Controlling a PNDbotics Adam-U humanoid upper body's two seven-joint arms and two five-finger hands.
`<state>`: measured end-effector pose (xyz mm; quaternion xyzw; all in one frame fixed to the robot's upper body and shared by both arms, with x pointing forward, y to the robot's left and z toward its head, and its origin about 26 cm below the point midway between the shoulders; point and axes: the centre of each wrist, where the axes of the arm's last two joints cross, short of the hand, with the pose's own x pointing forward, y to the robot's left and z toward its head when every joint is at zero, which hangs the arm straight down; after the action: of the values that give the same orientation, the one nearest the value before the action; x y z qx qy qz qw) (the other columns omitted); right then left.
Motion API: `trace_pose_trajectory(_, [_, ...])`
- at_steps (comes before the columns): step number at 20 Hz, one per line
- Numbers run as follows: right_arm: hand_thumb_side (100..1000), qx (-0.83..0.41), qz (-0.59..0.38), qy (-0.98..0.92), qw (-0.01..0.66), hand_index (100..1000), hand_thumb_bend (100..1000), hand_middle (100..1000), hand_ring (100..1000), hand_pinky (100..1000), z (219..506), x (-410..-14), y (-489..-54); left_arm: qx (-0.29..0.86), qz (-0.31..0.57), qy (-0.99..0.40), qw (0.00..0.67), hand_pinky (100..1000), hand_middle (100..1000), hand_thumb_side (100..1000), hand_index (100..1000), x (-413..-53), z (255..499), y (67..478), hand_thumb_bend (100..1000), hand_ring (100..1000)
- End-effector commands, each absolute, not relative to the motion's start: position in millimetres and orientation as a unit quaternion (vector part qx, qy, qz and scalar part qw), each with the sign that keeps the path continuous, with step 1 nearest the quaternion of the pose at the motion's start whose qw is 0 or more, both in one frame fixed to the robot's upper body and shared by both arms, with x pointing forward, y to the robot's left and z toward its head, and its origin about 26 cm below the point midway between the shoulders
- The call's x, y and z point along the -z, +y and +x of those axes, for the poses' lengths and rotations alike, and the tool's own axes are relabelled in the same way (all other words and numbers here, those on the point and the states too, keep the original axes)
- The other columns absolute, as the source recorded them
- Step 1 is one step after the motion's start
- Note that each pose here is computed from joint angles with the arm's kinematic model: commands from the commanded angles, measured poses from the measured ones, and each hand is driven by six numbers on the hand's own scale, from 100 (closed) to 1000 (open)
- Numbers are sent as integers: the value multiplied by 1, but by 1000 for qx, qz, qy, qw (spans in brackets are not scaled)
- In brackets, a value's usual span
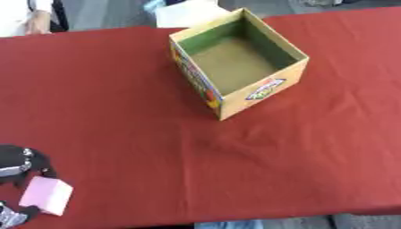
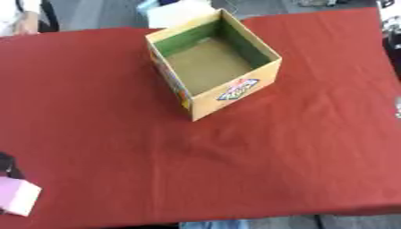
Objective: Pick up objects on the table and place them in the box.
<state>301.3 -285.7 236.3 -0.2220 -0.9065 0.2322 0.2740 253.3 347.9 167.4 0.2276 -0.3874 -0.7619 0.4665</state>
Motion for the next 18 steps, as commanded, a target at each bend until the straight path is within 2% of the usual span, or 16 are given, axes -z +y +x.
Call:
trace_pose_trajectory(1, [1000, -231, -226, -910, 260, 791, 100, 725, 770, 852, 299, -245, -287, 753, 250, -405, 454, 310, 447, 201, 584, -181, 255, 348, 100, 438])
trace_pose_trajectory(5, [1000, -232, -227, -910, 259, 791, 100, 725, 770, 852, 299, -246, -287, 743, 255, -438, 437, 305, 447, 194, 585, -195, 261, 347, 100, 436])
trace_pose_trajectory(18, [1000, -242, -215, -912, 251, 792, 100, 725, 771, 852, 300, -250, -282, 721, 293, -536, 326, 296, 451, 135, 586, -283, 282, 330, 100, 440])
